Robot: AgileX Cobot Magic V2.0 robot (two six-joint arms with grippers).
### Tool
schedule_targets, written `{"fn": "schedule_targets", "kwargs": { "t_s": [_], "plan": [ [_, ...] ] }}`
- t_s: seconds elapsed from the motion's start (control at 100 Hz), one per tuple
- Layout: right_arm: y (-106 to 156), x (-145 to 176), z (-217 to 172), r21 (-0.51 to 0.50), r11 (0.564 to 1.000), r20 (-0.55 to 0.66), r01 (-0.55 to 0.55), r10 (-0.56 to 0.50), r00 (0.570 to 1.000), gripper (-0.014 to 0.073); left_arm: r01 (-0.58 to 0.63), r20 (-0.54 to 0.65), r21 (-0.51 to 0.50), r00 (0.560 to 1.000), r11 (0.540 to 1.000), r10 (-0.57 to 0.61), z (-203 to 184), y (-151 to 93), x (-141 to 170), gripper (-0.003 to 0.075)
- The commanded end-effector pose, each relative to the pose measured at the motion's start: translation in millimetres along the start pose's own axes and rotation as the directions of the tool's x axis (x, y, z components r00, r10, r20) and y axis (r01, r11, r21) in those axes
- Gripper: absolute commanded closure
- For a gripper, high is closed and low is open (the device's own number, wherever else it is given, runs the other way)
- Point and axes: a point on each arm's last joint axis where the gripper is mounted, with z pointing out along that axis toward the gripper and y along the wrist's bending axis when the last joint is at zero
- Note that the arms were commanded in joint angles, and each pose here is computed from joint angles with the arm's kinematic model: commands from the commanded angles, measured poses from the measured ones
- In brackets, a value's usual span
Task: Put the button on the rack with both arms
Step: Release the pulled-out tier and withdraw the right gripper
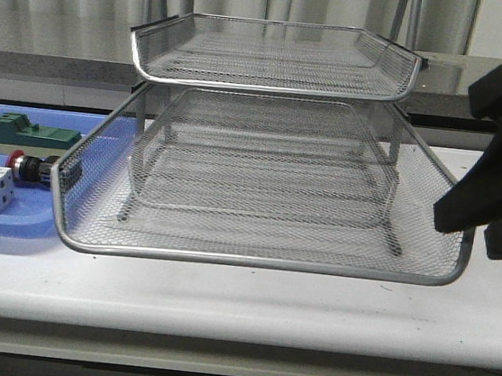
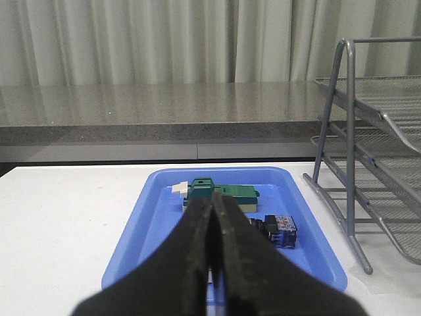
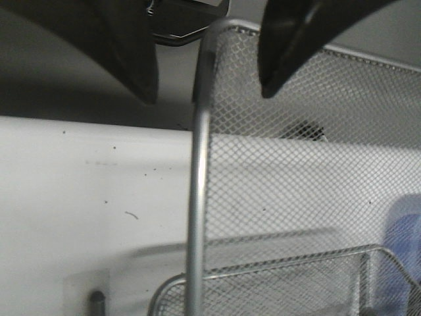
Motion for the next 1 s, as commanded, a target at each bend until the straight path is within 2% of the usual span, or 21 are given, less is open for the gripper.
{"fn": "schedule_targets", "kwargs": {
  "t_s": [0.0, 0.18, 0.29, 0.43, 0.55, 0.62, 0.99],
  "plan": [
    [5.8, -5.7, -13.9, -0.017, 0.994, 0.048, 0.106, -0.105, 0.993, 0.0126, 0.021, 0.079, 0.014, 0.997, 1.000, -0.022, -1.7, -0.4, 2.4, 0.0741],
    [6.4, 1.7, -31.0, 0.001, 0.965, 0.010, 0.261, -0.261, 0.965, 0.0129, 0.021, 0.079, 0.014, 0.997, 1.000, -0.022, -1.7, -0.4, 2.4, 0.0741],
    [3.1, 2.4, -48.1, 0.047, 0.953, 0.020, 0.298, -0.300, 0.954, 0.0129, 0.021, 0.079, 0.014, 0.997, 1.000, -0.022, -1.7, -0.4, 2.4, 0.0741],
    [-4.9, -5.4, -82.4, 0.200, 0.928, 0.045, 0.315, -0.330, 0.943, 0.0129, 0.021, 0.079, 0.014, 0.997, 1.000, -0.022, -1.7, -0.4, 2.4, 0.0741],
    [-9.4, -14.9, -120.0, 0.372, 0.875, 0.094, 0.310, -0.368, 0.925, 0.0129, 0.021, 0.079, 0.014, 0.997, 1.000, -0.022, -1.7, -0.4, 2.4, 0.0741],
    [-9.0, -15.0, -138.3, 0.427, 0.856, 0.136, 0.292, -0.380, 0.915, 0.0129, 0.021, 0.079, 0.014, 0.997, 1.000, -0.022, -1.7, -0.4, 2.4, 0.0741],
    [-3.5, 16.2, -185.0, 0.442, 0.855, 0.257, 0.270, -0.410, 0.875, 0.0136, 0.021, 0.079, 0.014, 0.997, 1.000, -0.022, -1.7, -0.4, 2.4, 0.0741]
  ]
}}
